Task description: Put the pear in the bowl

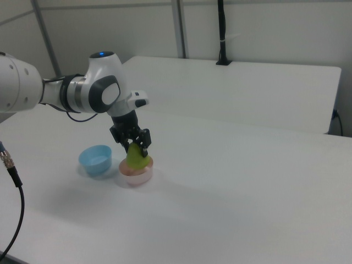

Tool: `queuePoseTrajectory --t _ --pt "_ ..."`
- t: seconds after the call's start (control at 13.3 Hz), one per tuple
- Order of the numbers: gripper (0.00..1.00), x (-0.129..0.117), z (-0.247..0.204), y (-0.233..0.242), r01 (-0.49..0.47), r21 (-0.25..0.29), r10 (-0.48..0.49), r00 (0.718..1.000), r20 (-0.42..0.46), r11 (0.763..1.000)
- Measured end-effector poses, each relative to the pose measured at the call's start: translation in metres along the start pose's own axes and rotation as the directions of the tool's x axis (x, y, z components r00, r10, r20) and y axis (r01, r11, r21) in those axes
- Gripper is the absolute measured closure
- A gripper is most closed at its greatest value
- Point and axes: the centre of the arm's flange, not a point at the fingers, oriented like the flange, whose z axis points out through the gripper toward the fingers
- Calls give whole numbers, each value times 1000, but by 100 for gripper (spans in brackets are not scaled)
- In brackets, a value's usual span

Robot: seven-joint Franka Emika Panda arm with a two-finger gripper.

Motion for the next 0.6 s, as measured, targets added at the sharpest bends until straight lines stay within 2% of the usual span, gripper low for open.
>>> queuePoseTrajectory --t 0.15,0.38,0.53,0.6 --pt "31 0 12 -1 2 -3 -2 1000 19 1000" --pt "25 0 13 -1 3 -4 -2 1000 20 1000" --pt "2 0 6 -2 2 -4 -2 1000 15 1000" --pt "0 -1 0 -1 -2 -5 2 1000 22 1000"
